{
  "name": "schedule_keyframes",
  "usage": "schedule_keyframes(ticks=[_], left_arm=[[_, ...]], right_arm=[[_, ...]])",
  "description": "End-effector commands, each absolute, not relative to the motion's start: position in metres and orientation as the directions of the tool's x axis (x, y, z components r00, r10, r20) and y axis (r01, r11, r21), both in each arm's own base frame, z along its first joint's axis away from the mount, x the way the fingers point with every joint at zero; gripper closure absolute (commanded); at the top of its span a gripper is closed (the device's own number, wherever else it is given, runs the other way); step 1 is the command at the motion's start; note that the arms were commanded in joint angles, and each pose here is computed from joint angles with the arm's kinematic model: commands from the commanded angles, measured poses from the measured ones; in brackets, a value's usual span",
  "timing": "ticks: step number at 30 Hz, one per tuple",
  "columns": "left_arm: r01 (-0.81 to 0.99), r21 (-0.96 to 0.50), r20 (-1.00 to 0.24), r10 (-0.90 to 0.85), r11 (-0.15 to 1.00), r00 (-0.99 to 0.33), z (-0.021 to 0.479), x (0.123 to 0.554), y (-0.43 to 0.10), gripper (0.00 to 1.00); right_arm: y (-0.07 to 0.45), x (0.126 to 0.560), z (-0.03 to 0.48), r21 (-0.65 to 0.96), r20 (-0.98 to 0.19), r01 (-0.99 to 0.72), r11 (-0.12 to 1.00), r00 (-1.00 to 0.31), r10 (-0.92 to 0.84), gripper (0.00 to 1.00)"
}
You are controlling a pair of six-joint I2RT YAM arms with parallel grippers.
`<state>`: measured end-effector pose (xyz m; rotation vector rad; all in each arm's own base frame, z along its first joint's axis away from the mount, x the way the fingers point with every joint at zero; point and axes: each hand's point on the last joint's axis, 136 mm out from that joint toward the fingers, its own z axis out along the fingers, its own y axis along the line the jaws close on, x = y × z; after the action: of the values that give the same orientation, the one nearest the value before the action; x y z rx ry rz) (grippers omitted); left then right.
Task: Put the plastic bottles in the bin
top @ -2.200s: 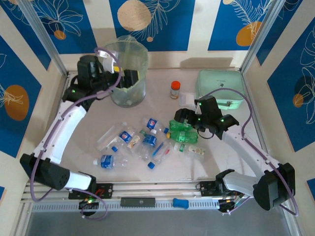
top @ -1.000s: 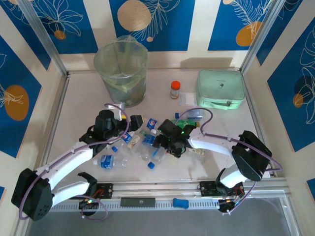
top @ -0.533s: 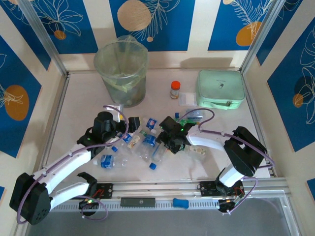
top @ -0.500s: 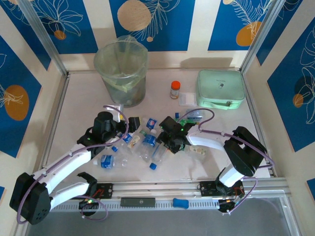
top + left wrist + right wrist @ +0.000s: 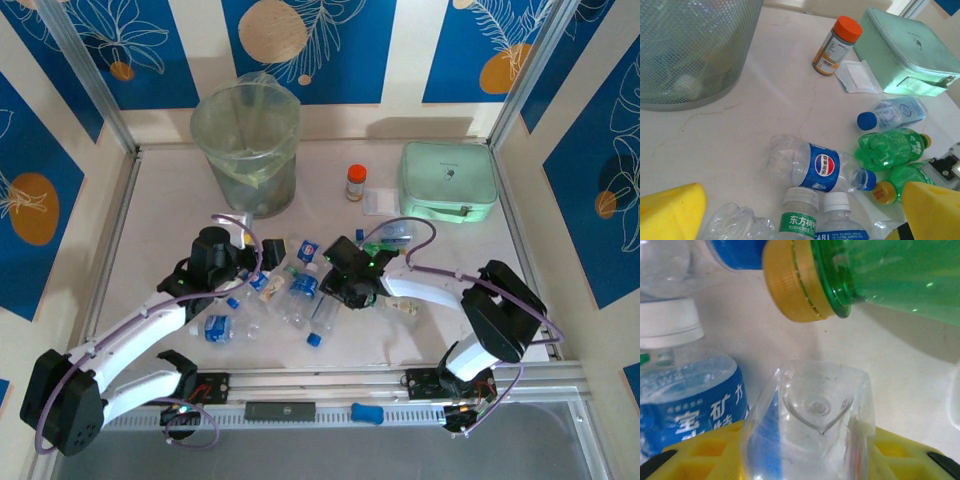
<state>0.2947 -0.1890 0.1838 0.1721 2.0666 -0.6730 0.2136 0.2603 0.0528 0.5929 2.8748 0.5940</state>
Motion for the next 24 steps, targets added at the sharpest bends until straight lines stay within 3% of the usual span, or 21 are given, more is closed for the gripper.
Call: schedule_keyframes(ticks=[1,10,15,24], left_arm=[[0.438,-0.446,-0.811,-0.145,0.781,-0.567,0.198,0.291,-0.204,0.01],[0.606,-0.562,-0.783,-0.126,0.563,-0.609,0.220,0.279,-0.264,0.00],[0.653,-0.572,-0.782,-0.090,0.498,-0.617,0.225,0.272,-0.294,0.00],[0.681,-0.592,-0.761,-0.021,0.431,-0.649,0.218,0.266,-0.335,0.00]], right_arm=[[0.257,0.227,0.096,0.442,-0.195,0.188,0.877,-0.934,0.299,0.55],[0.241,0.284,0.176,0.617,-0.337,0.001,0.787,-0.904,0.265,0.56],[0.239,0.308,0.200,0.637,-0.409,-0.071,0.768,-0.875,0.259,0.56],[0.252,0.323,0.222,0.707,-0.439,-0.139,0.693,-0.854,0.277,0.56]])
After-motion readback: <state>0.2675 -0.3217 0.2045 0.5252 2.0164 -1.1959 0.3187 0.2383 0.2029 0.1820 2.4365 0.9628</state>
